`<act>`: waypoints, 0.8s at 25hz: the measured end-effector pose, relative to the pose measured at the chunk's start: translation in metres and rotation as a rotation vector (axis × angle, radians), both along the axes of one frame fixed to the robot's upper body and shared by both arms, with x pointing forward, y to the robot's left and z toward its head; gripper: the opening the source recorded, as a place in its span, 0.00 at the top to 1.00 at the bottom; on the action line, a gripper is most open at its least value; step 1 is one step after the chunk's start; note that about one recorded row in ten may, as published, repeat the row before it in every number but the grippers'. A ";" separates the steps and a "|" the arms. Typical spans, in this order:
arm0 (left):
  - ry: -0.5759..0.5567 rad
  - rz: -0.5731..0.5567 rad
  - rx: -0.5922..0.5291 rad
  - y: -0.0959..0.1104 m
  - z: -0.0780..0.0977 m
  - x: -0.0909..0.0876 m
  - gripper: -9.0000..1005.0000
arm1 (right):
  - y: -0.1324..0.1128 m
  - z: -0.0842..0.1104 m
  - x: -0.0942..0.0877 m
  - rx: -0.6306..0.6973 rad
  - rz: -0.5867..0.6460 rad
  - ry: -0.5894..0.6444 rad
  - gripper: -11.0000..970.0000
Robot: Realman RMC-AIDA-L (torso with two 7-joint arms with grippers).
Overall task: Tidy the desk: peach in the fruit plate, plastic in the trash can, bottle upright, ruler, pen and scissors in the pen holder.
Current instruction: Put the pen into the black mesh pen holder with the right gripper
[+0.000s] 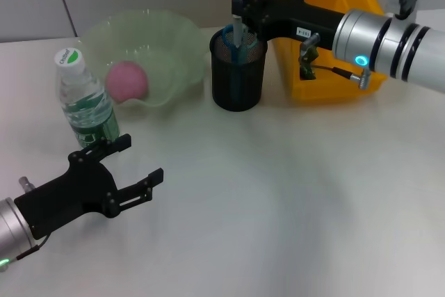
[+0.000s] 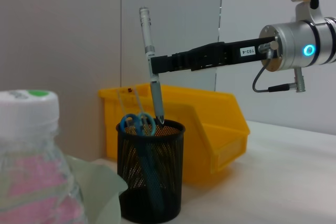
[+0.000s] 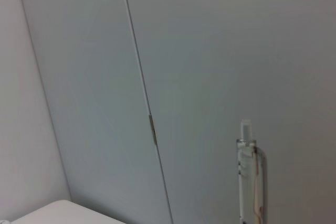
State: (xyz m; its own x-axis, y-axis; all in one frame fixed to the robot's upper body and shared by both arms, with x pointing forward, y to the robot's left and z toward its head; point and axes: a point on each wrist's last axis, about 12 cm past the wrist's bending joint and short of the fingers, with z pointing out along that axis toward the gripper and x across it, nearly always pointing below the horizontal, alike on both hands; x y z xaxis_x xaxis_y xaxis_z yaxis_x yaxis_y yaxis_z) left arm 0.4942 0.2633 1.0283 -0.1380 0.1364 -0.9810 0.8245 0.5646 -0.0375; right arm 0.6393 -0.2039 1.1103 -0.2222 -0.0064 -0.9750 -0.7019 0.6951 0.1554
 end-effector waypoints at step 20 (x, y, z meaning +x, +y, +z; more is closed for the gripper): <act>0.012 -0.015 -0.016 0.002 -0.002 -0.007 0.14 | 0.010 -0.014 0.005 -0.035 -0.060 0.009 0.87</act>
State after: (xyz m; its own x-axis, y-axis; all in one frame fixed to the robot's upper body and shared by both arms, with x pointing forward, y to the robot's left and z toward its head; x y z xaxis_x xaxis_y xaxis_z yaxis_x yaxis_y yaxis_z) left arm 0.4868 0.2650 1.0265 -0.1481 0.1228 -0.9813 0.8322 0.5516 -0.0566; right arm 0.6442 -0.1935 1.0967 -0.2320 -0.0268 -0.9723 -0.6577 0.7408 0.1365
